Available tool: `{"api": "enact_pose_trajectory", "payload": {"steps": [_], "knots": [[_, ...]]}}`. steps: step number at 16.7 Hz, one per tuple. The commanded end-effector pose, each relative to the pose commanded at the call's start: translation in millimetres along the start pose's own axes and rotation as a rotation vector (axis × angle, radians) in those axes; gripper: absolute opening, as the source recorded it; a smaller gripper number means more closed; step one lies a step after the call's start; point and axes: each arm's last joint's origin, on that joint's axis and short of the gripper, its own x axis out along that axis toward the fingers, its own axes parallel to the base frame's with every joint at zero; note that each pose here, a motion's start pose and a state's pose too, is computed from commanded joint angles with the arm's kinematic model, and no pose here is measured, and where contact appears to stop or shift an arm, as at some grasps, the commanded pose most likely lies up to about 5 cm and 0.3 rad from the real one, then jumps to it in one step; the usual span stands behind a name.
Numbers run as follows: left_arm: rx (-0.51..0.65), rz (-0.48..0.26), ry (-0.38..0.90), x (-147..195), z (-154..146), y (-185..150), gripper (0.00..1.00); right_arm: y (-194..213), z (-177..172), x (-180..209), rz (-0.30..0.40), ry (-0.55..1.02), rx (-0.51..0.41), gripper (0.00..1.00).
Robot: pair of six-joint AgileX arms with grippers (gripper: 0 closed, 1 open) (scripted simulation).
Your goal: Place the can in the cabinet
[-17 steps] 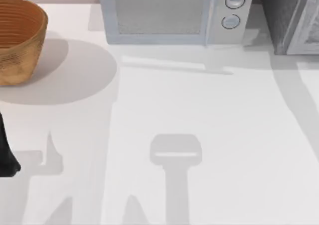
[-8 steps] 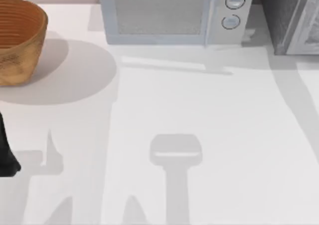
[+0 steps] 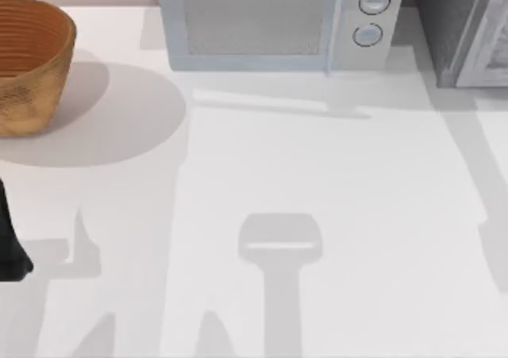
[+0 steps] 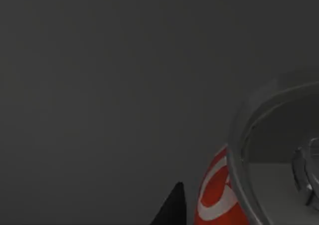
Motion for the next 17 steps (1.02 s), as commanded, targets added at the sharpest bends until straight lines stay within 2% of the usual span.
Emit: {"api": "enact_pose_trajectory", "payload": {"steps": [6,12,17], "knots": [[0.0,0.0,0.0,0.0,0.0,0.0,1.0,-4.6,-9.7,47.2,0.001,0.001,0.0,0.0],[0.0,0.0,0.0,0.0,0.0,0.0,1.0,-5.5,-13.7,53.7,0.0,0.006,0.0,0.0],[0.0,0.0,0.0,0.0,0.0,0.0,1.0,-5.5,-13.7,53.7,0.0,0.006,0.0,0.38]]}}
